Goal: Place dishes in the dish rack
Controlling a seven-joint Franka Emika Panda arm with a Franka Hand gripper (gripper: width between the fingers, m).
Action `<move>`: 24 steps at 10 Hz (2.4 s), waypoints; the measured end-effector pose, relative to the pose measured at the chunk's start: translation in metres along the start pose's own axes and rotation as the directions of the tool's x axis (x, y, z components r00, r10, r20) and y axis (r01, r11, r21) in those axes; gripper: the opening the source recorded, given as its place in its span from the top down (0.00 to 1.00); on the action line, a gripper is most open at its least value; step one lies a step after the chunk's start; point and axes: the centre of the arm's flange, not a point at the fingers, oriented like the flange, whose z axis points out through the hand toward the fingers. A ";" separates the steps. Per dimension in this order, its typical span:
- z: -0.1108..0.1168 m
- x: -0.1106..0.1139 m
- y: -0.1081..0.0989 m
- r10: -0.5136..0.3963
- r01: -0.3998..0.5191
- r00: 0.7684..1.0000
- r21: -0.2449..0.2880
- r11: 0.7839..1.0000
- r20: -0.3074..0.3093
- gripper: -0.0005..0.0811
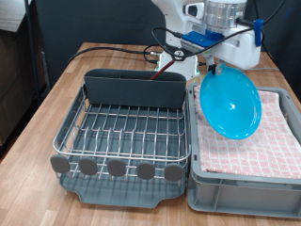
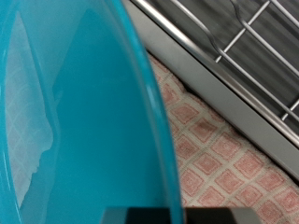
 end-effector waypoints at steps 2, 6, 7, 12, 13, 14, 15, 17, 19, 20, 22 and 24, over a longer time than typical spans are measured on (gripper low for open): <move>0.002 0.001 0.001 -0.009 0.009 1.000 -0.015 1.000 -0.014 0.96; -0.023 0.011 -0.002 -0.177 0.169 0.971 -0.060 0.984 -0.160 0.96; -0.031 0.016 -0.006 -0.241 0.233 0.953 -0.068 0.970 -0.183 0.96; -0.059 0.081 -0.020 -0.560 0.535 0.803 -0.165 0.828 -0.205 0.96; -0.059 0.081 -0.020 -0.542 0.518 0.815 -0.162 0.840 -0.207 0.96; -0.059 0.082 -0.022 -0.546 0.525 0.809 -0.148 0.838 -0.217 0.96; -0.059 0.090 -0.024 -0.559 0.541 0.798 -0.139 0.829 -0.226 0.96; -0.060 0.119 -0.026 -0.588 0.569 0.773 -0.149 0.809 -0.240 0.96; -0.060 0.154 -0.024 -0.620 0.591 0.741 -0.188 0.784 -0.258 0.96; -0.061 0.173 -0.023 -0.634 0.600 0.724 -0.206 0.773 -0.272 0.96; -0.063 0.211 -0.023 -0.680 0.644 0.667 -0.223 0.732 -0.303 0.96; -0.066 0.245 -0.020 -0.732 0.700 0.610 -0.227 0.677 -0.304 0.96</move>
